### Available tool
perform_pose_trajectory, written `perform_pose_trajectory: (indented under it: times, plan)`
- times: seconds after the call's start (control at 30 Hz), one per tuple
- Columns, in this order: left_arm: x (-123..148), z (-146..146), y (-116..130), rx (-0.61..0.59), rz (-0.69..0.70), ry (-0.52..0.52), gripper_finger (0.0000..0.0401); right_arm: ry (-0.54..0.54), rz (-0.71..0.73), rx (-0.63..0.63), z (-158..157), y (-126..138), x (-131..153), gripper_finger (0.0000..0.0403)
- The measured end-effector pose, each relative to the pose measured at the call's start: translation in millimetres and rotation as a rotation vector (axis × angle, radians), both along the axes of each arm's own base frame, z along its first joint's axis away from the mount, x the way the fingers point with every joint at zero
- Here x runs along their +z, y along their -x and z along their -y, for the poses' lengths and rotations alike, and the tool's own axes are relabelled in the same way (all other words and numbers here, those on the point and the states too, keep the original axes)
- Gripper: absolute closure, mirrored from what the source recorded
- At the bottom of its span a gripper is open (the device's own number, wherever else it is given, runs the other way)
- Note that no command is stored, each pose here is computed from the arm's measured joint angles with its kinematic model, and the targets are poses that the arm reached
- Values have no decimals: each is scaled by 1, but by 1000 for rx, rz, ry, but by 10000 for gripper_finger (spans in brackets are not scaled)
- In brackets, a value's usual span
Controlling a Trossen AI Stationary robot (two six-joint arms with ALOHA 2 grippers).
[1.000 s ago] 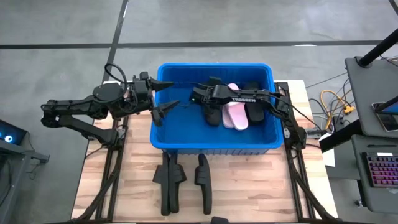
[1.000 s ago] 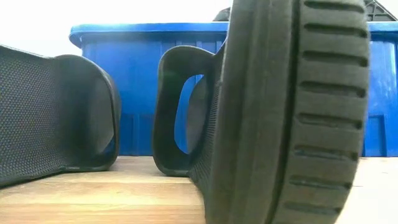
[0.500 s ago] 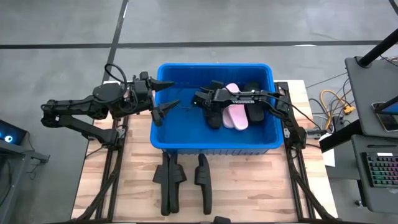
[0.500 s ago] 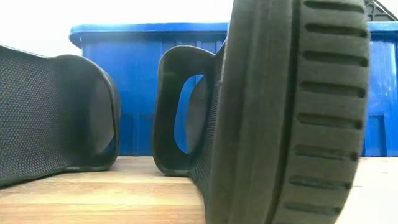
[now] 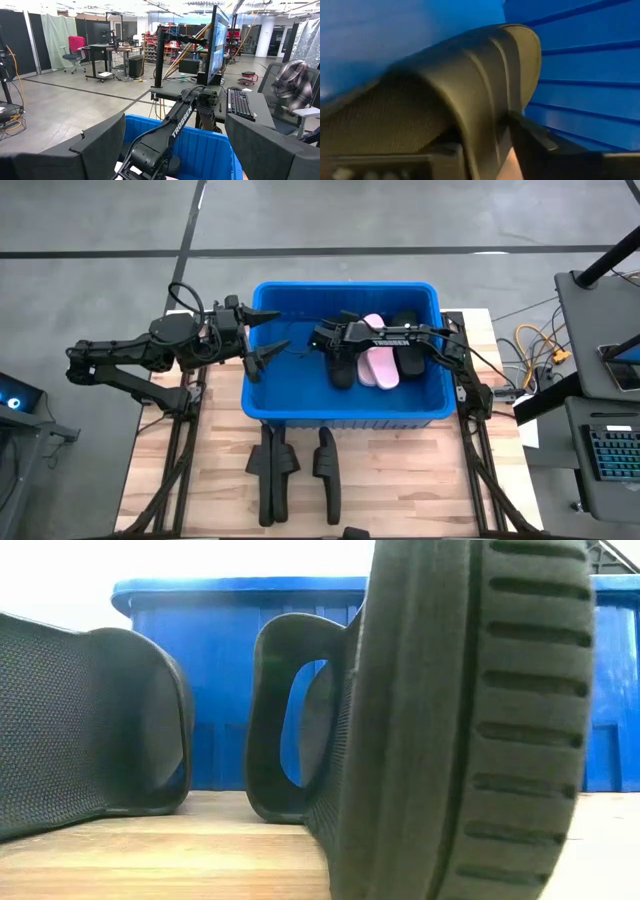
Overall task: Pick and place slides into bin
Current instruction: Put the black slide into the blue bin
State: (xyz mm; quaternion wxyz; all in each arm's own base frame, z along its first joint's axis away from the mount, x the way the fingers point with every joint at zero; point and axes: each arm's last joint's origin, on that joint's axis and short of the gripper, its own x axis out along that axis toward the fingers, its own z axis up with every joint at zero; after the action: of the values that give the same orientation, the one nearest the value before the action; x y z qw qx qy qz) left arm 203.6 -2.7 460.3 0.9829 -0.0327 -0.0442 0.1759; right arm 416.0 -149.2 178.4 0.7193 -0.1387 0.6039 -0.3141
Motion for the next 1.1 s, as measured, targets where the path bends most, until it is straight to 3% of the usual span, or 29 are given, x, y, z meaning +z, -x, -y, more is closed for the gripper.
perform_pose_trajectory:
  times: [0.3,0.47,0.7,0.87,1.1]
  plan:
    - [0,0,0,0,0,0,74,-43,-8,4,0,1,2,177]
    - [0,0,0,-1,-1,0,74,-209,-6,114,-2,0,9,142]
    - [-1,0,0,-4,-11,-1,74,-229,8,139,-1,-3,18,131]
    - [-5,0,-1,-5,-54,-4,74,-203,-74,143,1,2,21,131]
    - [-5,0,0,-5,-54,-4,74,-258,-100,111,1,8,20,132]
